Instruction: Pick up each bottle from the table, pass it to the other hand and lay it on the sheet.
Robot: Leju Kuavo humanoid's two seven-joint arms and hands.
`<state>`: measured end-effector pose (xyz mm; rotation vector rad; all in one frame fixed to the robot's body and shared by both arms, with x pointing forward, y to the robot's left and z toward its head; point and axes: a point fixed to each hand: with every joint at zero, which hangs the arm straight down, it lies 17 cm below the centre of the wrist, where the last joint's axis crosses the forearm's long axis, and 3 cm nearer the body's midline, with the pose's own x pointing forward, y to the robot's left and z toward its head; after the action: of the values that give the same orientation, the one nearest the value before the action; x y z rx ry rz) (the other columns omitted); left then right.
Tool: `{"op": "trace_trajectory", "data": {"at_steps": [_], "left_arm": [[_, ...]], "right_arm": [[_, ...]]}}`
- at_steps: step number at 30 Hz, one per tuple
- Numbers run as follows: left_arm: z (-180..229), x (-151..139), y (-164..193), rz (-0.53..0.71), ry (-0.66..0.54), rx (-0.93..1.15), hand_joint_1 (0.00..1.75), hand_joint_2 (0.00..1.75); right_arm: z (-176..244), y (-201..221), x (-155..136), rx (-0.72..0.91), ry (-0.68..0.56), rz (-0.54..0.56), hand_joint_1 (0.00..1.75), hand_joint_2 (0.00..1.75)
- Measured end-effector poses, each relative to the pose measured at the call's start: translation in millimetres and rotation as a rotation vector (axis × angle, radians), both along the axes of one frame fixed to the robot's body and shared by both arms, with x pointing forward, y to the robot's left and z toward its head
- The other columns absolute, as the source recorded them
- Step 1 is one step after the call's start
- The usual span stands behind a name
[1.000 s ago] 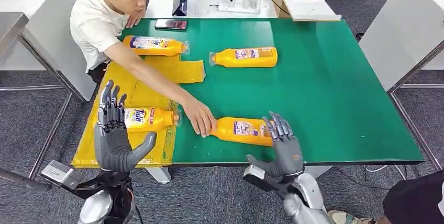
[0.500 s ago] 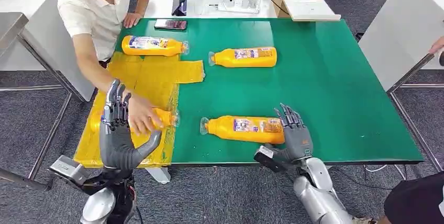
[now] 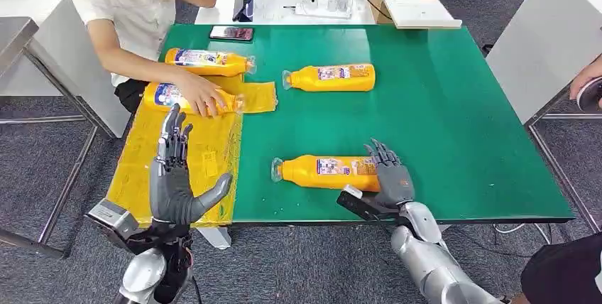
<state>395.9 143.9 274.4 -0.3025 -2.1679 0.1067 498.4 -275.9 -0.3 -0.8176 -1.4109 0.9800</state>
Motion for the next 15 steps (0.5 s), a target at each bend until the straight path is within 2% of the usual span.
{"op": "trace_trajectory", "data": {"at_steps": [11,13,14,15], "left_arm": [[-3,1,-3,-0.007,0.009,0.001,0.00,1.75],[-2,4,-9,-0.027,0.016,-0.010,0.00,1.75],[-1,5,-13,-0.044,0.019,-0.014,0.00,1.75],[-1,5,-15,-0.055,0.021,-0.021,0.00,1.75]], "right_arm": [[-5,1,2,0.003,0.032,0.000,0.00,1.75],[-9,6,7,0.011,0.091,0.007,0.00,1.75],[-12,9,9,0.016,0.119,0.013,1.29,1.75],[-13,11,10,0.016,0.133,0.018,1.66,1.75]]}}
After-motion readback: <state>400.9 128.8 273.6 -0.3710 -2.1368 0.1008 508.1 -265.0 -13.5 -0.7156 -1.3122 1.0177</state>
